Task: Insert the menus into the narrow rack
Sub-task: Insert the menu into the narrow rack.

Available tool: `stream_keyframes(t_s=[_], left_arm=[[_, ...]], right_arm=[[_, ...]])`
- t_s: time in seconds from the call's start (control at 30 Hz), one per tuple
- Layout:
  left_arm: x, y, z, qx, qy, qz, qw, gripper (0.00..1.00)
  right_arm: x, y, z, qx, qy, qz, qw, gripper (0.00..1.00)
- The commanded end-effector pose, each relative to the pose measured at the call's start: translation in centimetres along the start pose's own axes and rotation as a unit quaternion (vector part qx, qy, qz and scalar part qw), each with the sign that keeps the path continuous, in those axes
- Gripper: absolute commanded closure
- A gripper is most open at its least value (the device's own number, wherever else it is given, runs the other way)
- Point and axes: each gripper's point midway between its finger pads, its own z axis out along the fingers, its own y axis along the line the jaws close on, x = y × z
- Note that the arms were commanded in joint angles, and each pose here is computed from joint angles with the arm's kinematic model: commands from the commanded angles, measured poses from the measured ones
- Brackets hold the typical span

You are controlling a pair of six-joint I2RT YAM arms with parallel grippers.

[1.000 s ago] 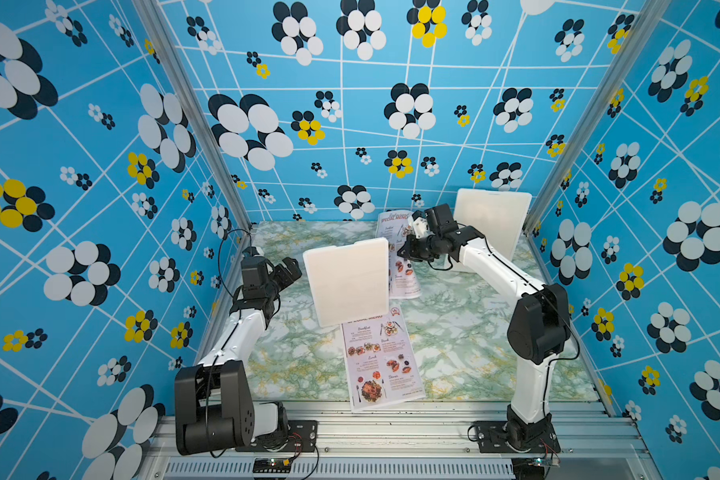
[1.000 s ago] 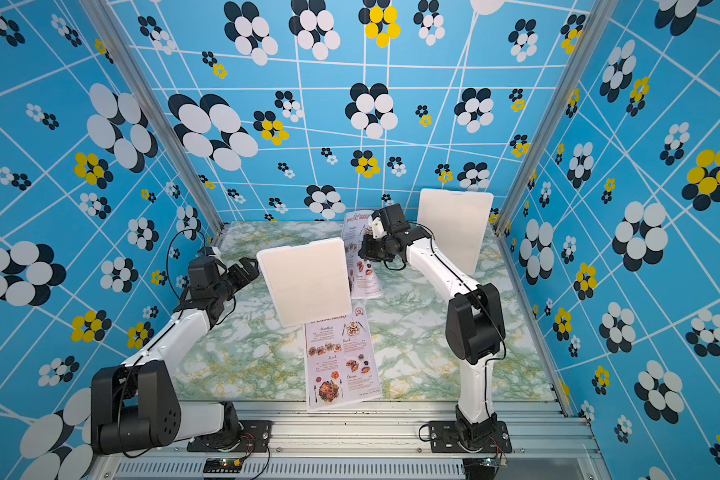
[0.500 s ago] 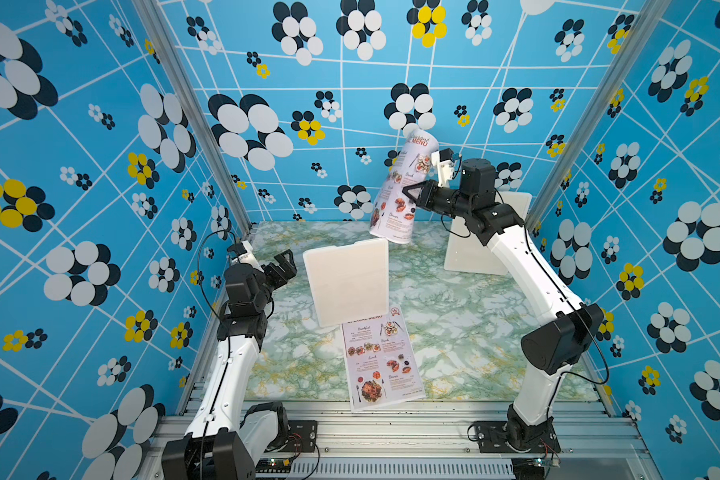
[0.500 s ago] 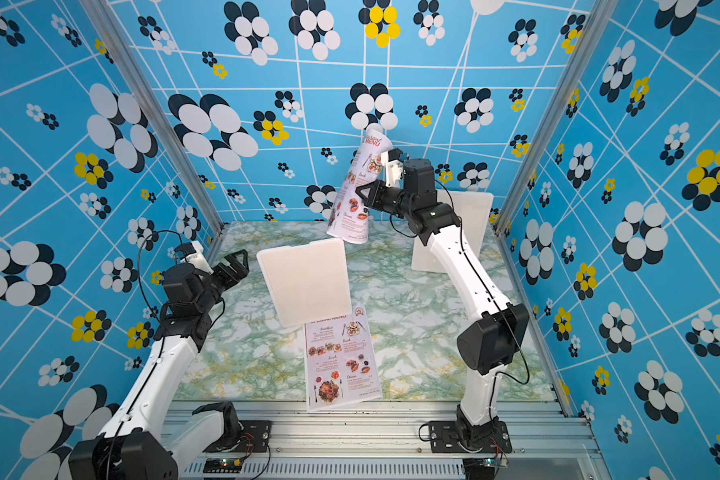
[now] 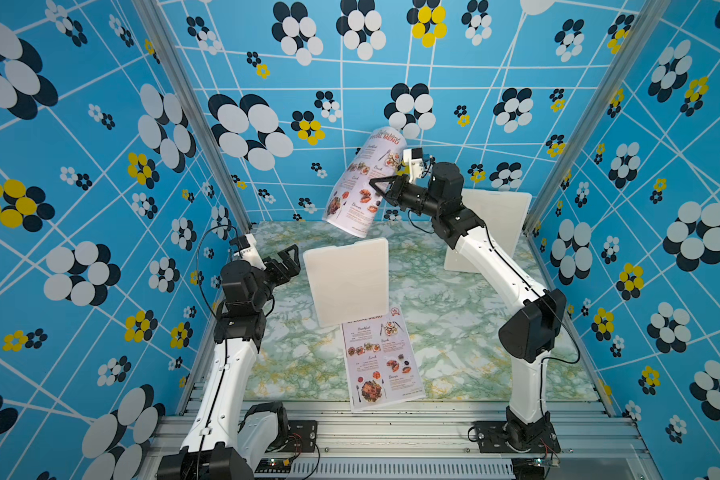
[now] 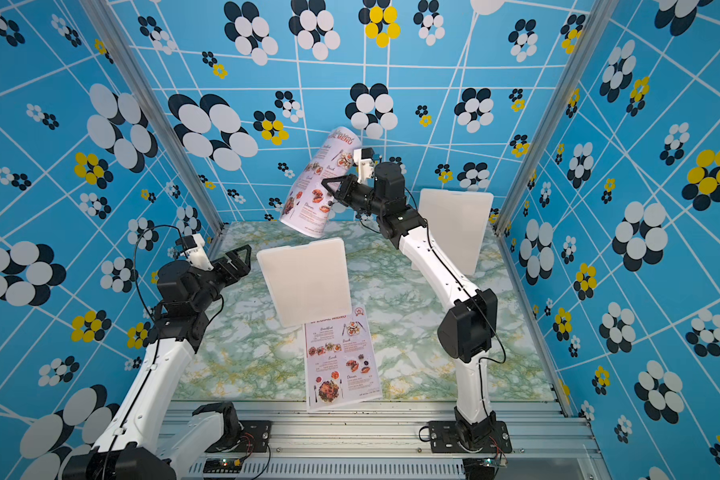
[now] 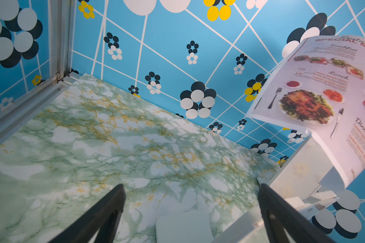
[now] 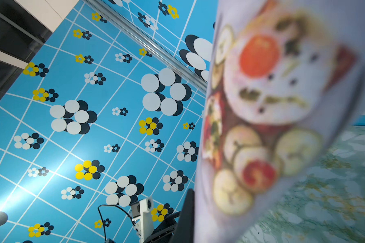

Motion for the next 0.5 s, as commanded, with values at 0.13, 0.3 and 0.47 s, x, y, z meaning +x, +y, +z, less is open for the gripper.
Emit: stream_keyframes(t_s=[0.13, 0.3, 0.47], left_arm=[[-1.1, -1.3, 0.3, 0.012, 0.001, 0.029, 1.000, 0.01], [-1.9, -2.2, 1.5, 0.018, 0.002, 0.045, 0.999, 0.01], [-2.9, -2.9, 3.2, 0.039, 0.005, 0.039, 0.998, 0.00]], right_arm=[[0.1, 2.6, 0.7, -0.020, -0.016, 0.012, 1.000, 0.96], [0.9, 3.0, 0.8, 0.005, -0.014, 0.004, 1.000, 0.93], [1.1, 3.5, 0.7, -0.002, -0.009, -0.001, 1.000, 0.94]])
